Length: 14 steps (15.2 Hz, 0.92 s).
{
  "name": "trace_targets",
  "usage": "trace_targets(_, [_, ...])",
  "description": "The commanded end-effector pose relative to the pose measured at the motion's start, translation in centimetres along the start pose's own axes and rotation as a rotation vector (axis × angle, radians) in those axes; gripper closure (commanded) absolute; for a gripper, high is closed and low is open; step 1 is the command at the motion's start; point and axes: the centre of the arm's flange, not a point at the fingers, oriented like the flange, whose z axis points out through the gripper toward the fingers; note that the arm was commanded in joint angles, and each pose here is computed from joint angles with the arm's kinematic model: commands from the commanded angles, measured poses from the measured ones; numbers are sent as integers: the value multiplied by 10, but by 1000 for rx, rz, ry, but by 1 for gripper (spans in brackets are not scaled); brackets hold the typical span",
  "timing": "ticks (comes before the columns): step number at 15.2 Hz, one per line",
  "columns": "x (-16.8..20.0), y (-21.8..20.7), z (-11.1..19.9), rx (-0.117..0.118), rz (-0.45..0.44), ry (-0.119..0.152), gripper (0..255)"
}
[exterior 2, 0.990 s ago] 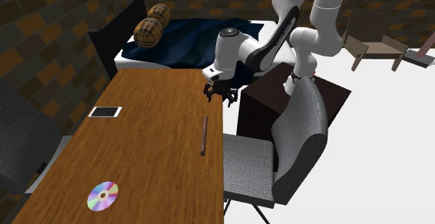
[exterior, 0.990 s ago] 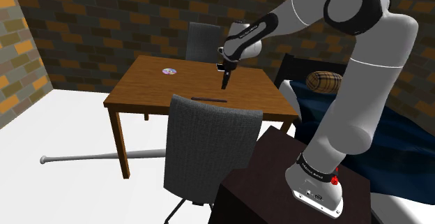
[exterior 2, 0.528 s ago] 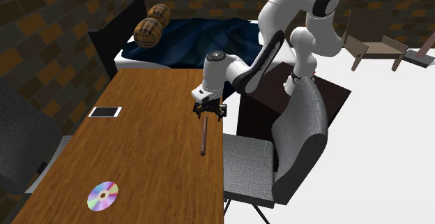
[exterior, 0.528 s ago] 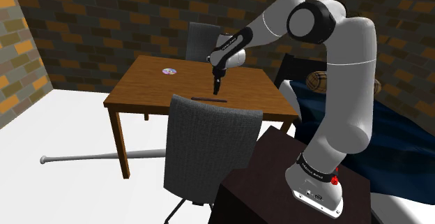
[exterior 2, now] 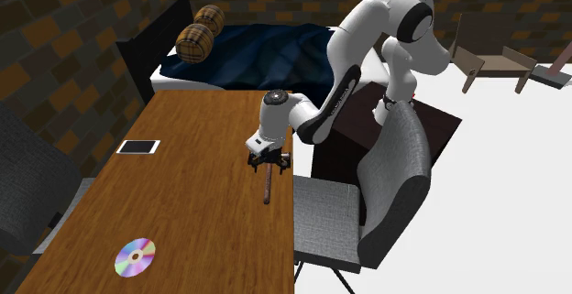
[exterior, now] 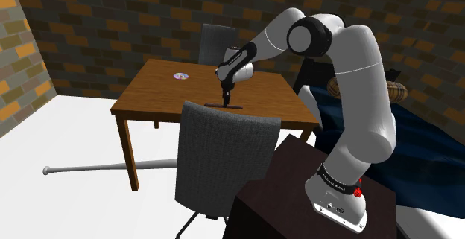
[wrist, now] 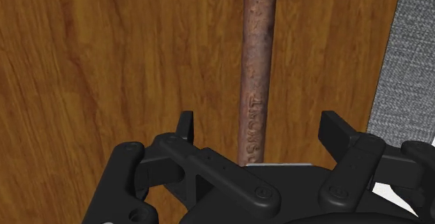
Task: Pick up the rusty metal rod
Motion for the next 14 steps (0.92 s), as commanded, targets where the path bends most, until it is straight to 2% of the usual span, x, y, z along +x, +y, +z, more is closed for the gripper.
trace_targets(1, [0, -1, 10, 0, -1, 0, 0])
trace_targets(3, [0, -3, 23, 0, -1, 0, 0])
trace_targets(5, [0, -3, 23, 0, -1, 0, 0])
trace_targets(6, [1, -3, 23, 0, -1, 0, 255])
trace_targets(14, [0, -5, 24, 0, -1, 0, 255])
